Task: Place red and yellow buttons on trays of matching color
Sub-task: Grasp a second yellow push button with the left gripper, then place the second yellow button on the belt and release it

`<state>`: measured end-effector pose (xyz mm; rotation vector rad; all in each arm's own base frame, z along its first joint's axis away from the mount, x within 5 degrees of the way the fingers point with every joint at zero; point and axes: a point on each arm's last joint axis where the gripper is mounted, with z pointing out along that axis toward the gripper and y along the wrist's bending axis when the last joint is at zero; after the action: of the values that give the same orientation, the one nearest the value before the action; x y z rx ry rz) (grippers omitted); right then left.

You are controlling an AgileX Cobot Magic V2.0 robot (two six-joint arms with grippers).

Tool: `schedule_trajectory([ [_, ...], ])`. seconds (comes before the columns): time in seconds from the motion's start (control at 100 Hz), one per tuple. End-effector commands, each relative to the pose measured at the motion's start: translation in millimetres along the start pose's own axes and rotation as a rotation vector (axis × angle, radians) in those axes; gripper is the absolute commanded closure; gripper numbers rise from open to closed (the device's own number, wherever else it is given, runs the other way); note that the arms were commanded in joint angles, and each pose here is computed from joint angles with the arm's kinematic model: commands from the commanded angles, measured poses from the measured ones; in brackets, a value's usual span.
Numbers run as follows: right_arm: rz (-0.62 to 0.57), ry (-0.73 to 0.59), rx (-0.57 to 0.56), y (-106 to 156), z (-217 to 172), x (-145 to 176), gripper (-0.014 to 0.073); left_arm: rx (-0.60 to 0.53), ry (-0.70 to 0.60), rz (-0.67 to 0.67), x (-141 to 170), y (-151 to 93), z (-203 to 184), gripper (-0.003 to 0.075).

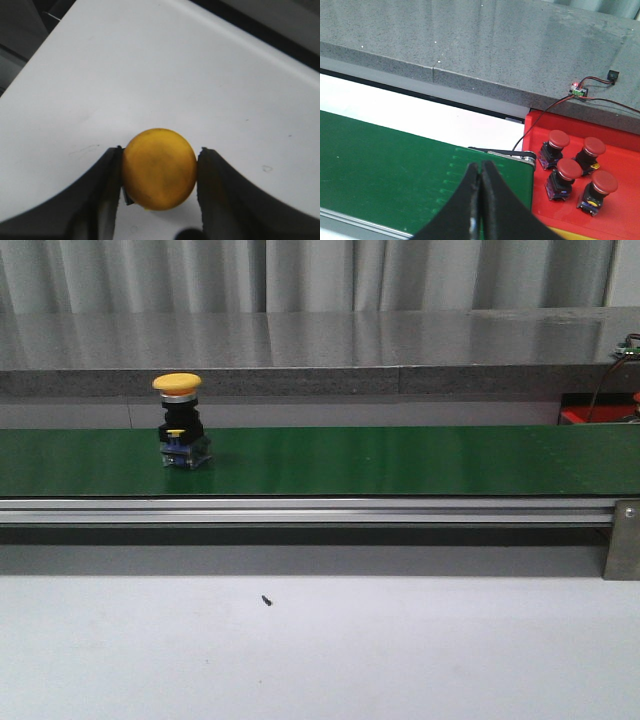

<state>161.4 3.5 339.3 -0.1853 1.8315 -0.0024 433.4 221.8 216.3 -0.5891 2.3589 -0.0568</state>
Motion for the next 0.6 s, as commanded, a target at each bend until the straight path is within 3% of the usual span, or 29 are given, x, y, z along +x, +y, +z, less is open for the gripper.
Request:
schedule_trajectory([
  [0.0,0.009,-0.086,0.041,-4,-5,-14,0.0663,0.030,-0.176,0.001,-37,-18,-69,0.0534],
  [0.34,0.009,-0.086,0.041,-4,-5,-14,0.0663,0.139,-0.272,0.067,-27,-71,-174,0.0535],
  [0.59,0.009,-0.086,0.041,-4,-5,-14,0.0663,0.176,-0.215,0.090,15,-93,-185,0.0535],
])
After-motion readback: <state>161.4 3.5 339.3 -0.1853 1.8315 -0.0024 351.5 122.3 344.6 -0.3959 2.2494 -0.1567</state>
